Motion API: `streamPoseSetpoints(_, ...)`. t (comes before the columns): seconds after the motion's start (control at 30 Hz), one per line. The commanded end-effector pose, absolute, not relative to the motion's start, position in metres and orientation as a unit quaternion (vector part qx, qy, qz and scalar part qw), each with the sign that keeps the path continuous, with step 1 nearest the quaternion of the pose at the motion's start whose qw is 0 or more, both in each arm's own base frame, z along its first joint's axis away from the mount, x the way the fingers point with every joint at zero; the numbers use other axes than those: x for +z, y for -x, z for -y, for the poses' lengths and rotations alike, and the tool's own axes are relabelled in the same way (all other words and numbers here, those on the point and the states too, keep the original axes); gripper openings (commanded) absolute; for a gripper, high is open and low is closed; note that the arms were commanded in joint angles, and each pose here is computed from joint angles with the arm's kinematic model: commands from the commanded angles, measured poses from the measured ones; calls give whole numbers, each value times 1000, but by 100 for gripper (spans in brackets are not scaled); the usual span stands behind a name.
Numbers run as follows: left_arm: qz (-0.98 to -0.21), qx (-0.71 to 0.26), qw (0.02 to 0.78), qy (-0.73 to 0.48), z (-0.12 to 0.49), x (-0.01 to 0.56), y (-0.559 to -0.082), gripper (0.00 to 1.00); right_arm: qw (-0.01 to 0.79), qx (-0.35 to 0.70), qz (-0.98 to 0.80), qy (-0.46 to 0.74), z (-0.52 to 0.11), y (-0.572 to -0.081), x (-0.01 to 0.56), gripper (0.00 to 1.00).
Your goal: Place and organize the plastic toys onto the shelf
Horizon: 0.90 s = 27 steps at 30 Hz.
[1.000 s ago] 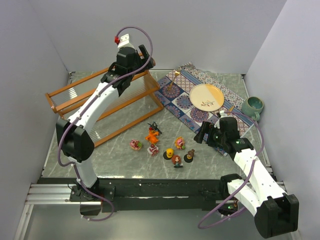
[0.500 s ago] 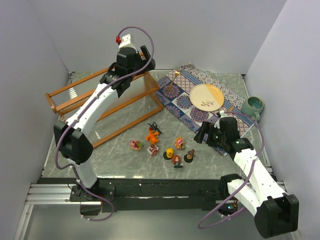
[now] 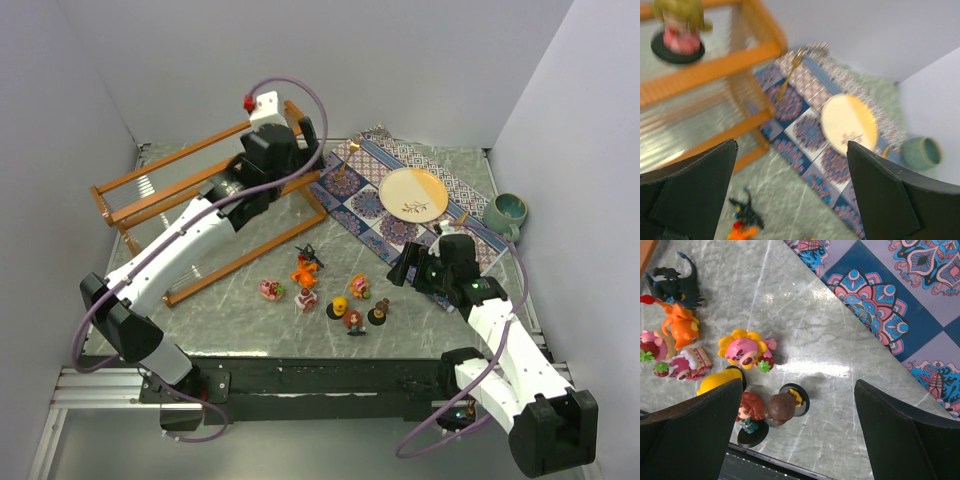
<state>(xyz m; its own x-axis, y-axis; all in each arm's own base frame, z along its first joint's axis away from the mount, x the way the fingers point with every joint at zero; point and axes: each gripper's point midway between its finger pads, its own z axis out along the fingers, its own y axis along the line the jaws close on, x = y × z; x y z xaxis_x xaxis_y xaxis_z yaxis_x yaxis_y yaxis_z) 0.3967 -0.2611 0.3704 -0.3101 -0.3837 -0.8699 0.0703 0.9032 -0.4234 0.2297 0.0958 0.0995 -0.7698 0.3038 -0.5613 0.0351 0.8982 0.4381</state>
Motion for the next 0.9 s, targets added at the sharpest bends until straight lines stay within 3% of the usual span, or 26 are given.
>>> streamPoseSetpoints(0.0,-821,-129,544,111,254,316,-378,97,349,225,-905,-88,-101,-234,107,100)
streamPoseSetpoints(0.5,-903,-68,420,63,270,165,-310,94,344,244,-903,-83,-111,-232,99,100)
streamPoseSetpoints(0.87,-922,-100,372,44,295,138,-258,92,322,239,-912,-84,-112,-223,78,100)
